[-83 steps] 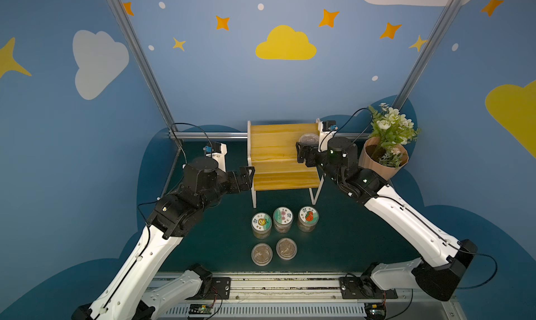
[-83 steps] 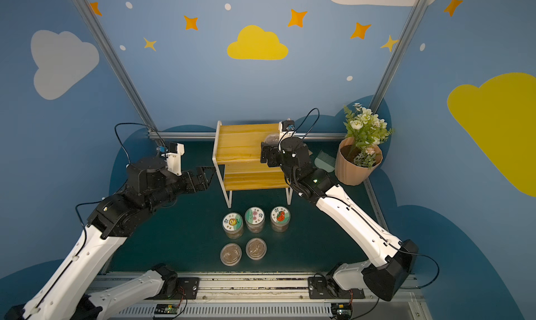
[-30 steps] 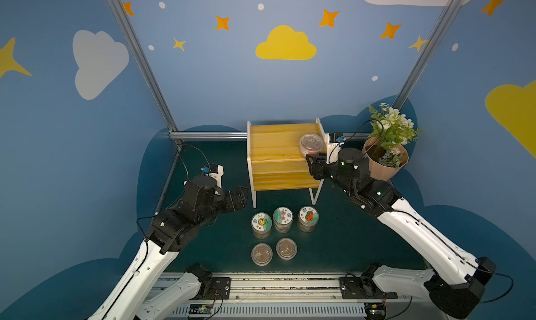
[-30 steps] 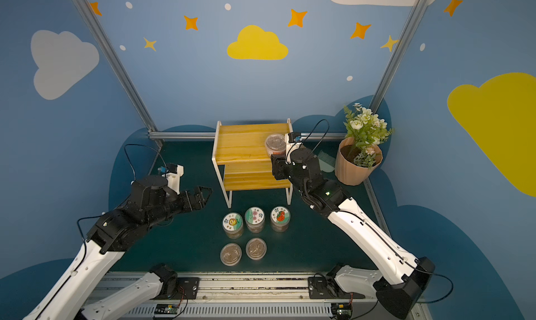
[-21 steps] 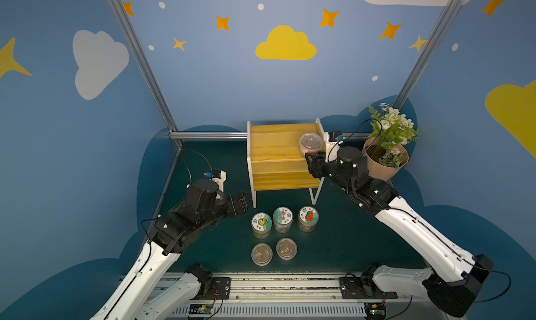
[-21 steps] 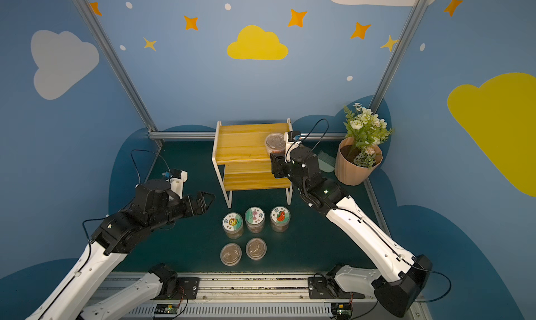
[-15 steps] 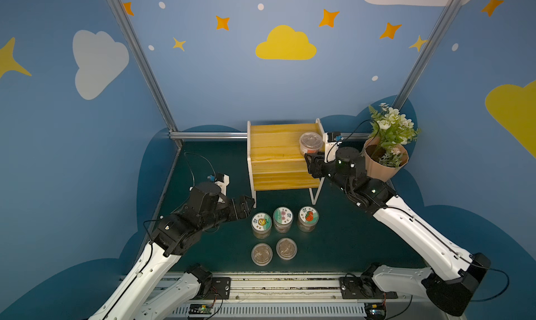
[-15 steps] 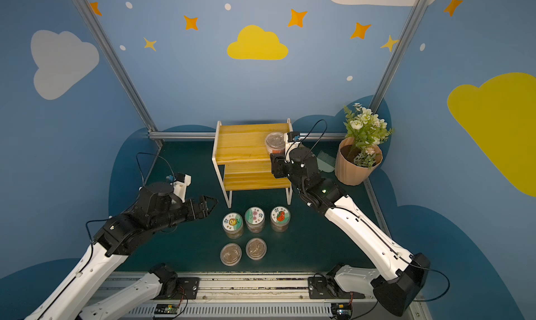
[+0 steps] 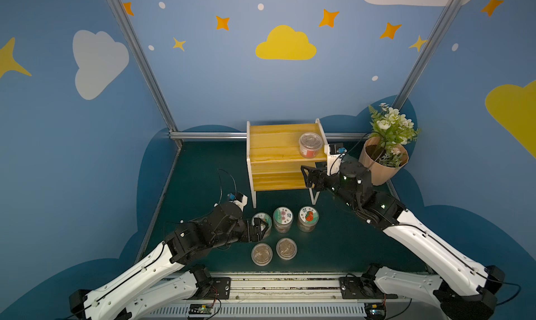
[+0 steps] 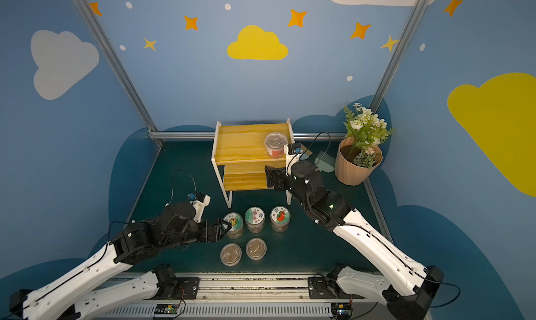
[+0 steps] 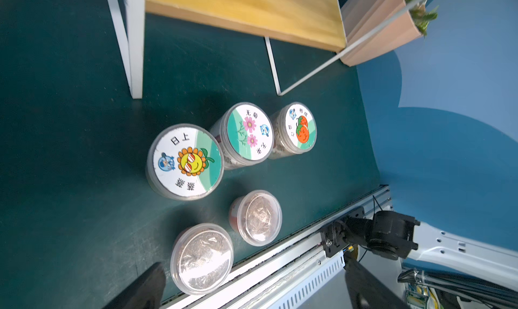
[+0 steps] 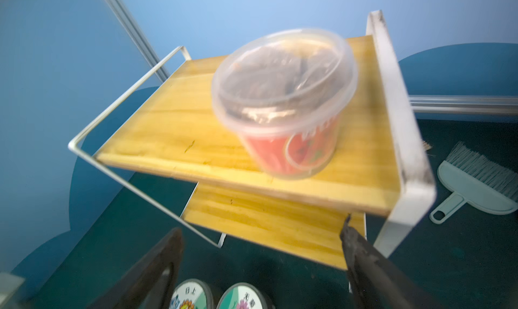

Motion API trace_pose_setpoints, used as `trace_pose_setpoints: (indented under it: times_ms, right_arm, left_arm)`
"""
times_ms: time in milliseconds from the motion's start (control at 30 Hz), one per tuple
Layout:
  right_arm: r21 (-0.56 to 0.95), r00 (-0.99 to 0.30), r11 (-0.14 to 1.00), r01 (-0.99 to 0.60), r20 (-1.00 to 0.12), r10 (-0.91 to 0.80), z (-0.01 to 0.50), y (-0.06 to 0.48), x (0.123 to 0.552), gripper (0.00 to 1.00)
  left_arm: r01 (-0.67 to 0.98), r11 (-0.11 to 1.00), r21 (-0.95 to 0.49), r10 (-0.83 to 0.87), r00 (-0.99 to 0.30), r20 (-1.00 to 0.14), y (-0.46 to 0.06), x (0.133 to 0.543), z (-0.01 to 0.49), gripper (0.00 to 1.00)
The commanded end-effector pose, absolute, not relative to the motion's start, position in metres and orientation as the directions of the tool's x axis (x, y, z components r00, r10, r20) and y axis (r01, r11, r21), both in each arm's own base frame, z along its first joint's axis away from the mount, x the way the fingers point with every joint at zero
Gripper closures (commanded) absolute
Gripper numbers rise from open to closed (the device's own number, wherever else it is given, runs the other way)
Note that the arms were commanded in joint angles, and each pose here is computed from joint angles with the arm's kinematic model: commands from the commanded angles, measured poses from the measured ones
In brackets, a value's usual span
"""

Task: Place the seed container on the shelf
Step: Place the seed jar on the shelf, then pick up the seed jar at the center of the board.

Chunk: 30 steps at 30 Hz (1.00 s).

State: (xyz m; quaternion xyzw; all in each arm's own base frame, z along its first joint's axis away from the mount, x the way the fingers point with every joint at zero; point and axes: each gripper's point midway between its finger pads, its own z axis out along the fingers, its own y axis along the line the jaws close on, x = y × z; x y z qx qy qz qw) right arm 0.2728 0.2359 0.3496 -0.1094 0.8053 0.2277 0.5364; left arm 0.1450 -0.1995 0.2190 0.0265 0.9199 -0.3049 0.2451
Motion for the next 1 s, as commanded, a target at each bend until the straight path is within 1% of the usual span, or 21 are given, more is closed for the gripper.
trace_pose_setpoints:
  times_ms: [0, 167, 267, 367, 467, 600, 767, 900, 967]
  right_arm:
    - [0.209, -0.457, 0.899, -0.385, -0.890, 0.011, 0.319, 0.225, 0.250, 0.09]
    - [0.172, -0.460, 0.906, -0.388, -0.887, -0.029, 0.290, 0.209, 0.214, 0.08]
    - [0.169, -0.461, 0.913, -0.372, -0.887, -0.024, 0.282, 0.196, 0.208, 0.08]
    - [0.157, -0.453, 0.915, -0.370, -0.891, -0.030, 0.284, 0.188, 0.205, 0.08]
    - [0.152, -0.476, 0.900, -0.407, -0.877, -0.067, 0.273, 0.191, 0.197, 0.08]
    - [0.163, -0.512, 0.874, -0.458, -0.852, -0.109, 0.247, 0.202, 0.181, 0.08]
    - [0.148, -0.532, 0.861, -0.486, -0.832, -0.157, 0.214, 0.206, 0.154, 0.08]
    - [0.153, -0.522, 0.845, -0.513, -0.837, -0.165, 0.199, 0.206, 0.134, 0.07]
    - [0.120, -0.509, 0.837, -0.534, -0.836, -0.206, 0.182, 0.205, 0.124, 0.07]
  left_arm:
    - [0.179, 0.826, -0.535, -0.123, -0.869, -0.480, -0.205, 0.142, 0.209, 0.00]
    - [0.226, 0.822, -0.523, -0.082, -0.862, -0.501, -0.224, 0.135, 0.191, 0.00]
    - [0.239, 0.837, -0.492, -0.052, -0.860, -0.507, -0.231, 0.137, 0.184, 0.00]
    - [0.264, 0.833, -0.486, -0.040, -0.847, -0.529, -0.239, 0.142, 0.187, 0.00]
    - [0.280, 0.825, -0.491, -0.025, -0.850, -0.527, -0.250, 0.144, 0.183, 0.00]
    - [0.270, 0.836, -0.478, -0.004, -0.868, -0.496, -0.256, 0.139, 0.165, 0.00]
    - [0.300, 0.824, -0.480, 0.012, -0.857, -0.516, -0.268, 0.136, 0.144, 0.00]
    - [0.316, 0.831, -0.458, 0.044, -0.858, -0.512, -0.276, 0.136, 0.135, 0.00]
    - [0.324, 0.833, -0.449, 0.058, -0.858, -0.511, -0.281, 0.136, 0.132, 0.00]
